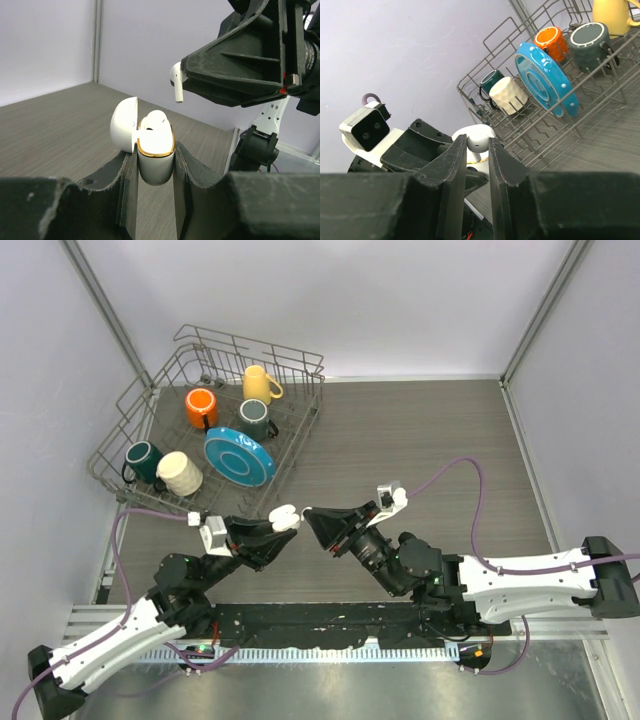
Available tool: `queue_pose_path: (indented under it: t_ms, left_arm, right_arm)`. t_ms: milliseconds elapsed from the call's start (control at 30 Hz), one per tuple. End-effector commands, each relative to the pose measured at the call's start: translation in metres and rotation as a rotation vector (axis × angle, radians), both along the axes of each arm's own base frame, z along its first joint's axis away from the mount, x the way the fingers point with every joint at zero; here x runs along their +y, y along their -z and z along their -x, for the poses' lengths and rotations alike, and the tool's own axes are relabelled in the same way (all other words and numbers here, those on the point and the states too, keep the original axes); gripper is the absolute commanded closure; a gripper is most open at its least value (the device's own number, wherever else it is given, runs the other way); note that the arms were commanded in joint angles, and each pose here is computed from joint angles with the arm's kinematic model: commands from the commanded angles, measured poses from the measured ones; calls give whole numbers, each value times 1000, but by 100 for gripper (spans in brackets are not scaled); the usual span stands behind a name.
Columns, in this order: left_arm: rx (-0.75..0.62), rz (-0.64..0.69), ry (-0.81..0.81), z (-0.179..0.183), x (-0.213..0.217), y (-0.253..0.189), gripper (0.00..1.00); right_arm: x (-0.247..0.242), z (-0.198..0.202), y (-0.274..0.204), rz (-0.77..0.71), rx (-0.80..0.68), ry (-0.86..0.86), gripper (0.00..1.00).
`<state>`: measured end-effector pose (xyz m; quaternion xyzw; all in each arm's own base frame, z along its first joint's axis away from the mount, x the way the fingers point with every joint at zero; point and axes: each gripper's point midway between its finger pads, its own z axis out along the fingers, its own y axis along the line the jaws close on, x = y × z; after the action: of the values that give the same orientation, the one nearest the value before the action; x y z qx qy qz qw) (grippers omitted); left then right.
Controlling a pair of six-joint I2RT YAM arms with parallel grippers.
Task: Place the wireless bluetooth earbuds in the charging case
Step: Place the earbud in the charging case.
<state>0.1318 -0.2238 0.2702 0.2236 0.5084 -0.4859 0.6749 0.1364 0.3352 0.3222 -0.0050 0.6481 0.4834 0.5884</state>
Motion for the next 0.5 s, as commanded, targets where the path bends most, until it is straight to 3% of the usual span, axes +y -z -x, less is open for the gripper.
queue_pose_path:
  t_ms: [0, 233, 467]
  left_arm:
    - [-71, 25, 24, 6, -2, -19, 100]
    - [-63, 9, 25, 4, -5, -15, 100]
    - [-74, 6, 31, 5, -6, -17, 100]
  right_arm:
    - [5, 6, -45, -118, -54, -34, 99]
    - [12, 11, -50, -126, -67, -57, 99]
    - [28, 12, -40, -34, -81, -63, 99]
